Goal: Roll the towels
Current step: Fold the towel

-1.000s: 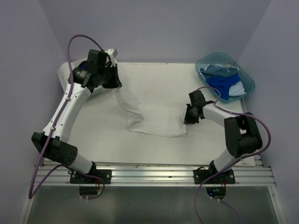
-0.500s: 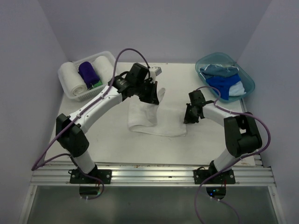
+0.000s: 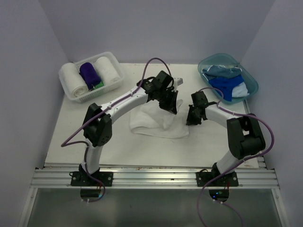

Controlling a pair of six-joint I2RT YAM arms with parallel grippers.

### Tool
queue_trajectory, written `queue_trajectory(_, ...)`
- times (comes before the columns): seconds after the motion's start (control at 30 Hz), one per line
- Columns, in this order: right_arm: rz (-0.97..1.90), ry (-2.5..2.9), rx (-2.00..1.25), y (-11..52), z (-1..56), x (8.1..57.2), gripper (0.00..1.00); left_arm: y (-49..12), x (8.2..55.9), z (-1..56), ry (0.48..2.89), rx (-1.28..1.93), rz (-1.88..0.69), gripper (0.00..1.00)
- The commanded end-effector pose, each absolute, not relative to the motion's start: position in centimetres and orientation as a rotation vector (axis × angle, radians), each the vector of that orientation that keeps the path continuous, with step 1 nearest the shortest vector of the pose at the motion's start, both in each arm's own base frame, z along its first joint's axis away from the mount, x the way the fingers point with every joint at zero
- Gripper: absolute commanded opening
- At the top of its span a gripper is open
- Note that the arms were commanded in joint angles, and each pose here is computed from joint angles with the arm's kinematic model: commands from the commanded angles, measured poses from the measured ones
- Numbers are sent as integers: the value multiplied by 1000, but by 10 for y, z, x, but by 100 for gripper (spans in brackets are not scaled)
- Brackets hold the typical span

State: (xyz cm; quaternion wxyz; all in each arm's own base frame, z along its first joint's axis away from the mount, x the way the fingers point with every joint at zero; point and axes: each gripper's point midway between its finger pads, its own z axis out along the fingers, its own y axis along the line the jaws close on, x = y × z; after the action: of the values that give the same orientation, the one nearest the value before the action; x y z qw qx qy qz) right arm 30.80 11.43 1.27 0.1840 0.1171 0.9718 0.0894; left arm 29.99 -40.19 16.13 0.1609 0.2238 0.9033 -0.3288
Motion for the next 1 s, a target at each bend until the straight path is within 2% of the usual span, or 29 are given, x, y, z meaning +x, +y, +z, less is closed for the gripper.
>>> queue_trajectory(0.0,184,2792,342,107,-9,299,9,-424,308,166,2555,610,-1026,0)
queue_trajectory(0.3,178,2785,342,104,-6,298,11,-441,306,142,2604,590,-1074,0)
queue_trajectory(0.33,178,2772,344,103,-1,298,11,-441,308,139,2616,587,-1065,5)
queue_trajectory(0.37,172,2763,349,100,2,298,13,-441,308,140,2625,583,-1055,19)
queue_trajectory(0.43,160,2746,363,94,8,298,19,-440,311,145,2613,576,-1036,34)
queue_trajectory(0.47,167,2723,363,93,17,299,22,-439,312,148,2605,569,-1027,50)
queue_trajectory(0.57,166,2696,394,82,30,296,31,-433,316,175,2542,555,-1000,71)
queue_trajectory(0.73,183,2648,392,78,53,294,42,-400,320,220,2461,474,-859,70)
queue_trajectory(0.9,258,2585,397,84,81,293,49,-335,299,204,2534,266,-695,61)
queue_trajectory(0.93,316,2578,394,91,86,292,51,-319,297,214,2508,210,-691,61)
queue_trajectory(0.97,390,2575,400,101,91,290,52,-304,286,192,2564,169,-656,60)
